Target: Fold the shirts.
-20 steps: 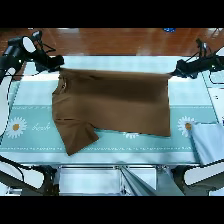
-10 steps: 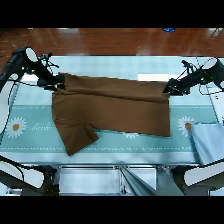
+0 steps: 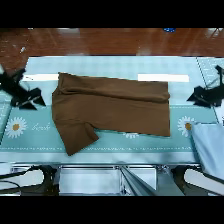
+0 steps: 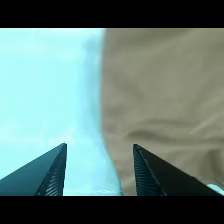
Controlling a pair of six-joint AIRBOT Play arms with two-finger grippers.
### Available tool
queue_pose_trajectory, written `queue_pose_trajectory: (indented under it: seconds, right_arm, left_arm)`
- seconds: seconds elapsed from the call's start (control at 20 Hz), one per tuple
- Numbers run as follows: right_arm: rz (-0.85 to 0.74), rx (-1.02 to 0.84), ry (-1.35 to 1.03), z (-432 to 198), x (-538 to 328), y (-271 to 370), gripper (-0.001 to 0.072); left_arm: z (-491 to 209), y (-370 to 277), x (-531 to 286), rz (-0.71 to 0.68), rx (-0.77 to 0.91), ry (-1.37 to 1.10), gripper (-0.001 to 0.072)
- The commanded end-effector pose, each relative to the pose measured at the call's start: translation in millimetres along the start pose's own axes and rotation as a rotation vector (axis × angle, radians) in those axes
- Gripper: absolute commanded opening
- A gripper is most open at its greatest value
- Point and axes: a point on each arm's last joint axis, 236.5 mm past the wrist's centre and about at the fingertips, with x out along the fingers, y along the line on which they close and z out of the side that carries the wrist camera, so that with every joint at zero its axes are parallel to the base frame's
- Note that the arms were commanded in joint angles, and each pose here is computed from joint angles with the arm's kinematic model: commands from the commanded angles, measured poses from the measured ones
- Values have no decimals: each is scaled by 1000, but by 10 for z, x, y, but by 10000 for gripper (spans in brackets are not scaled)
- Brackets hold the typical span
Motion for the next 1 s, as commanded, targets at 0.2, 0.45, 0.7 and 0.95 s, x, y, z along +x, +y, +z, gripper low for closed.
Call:
queue_pose_trajectory:
  seconds: [0.2, 0.45, 0.7, 0.95]
  right_arm:
    - [276, 84, -118, -1065, 194, 475, 407]
    - [304, 87, -93, -1197, 177, 550, 407]
    - [362, 148, -159, -1019, 99, 618, 407]
    - [48, 276, 34, -1584, 280, -287, 407]
  left_arm:
    - [-737, -83, 640, -463, -256, -75, 508]
    - [-796, -262, 977, -416, -204, -51, 508]
    - [-809, -580, 1218, -349, -124, -15, 393]
    - [-771, -681, 1025, -365, -17, -5, 18]
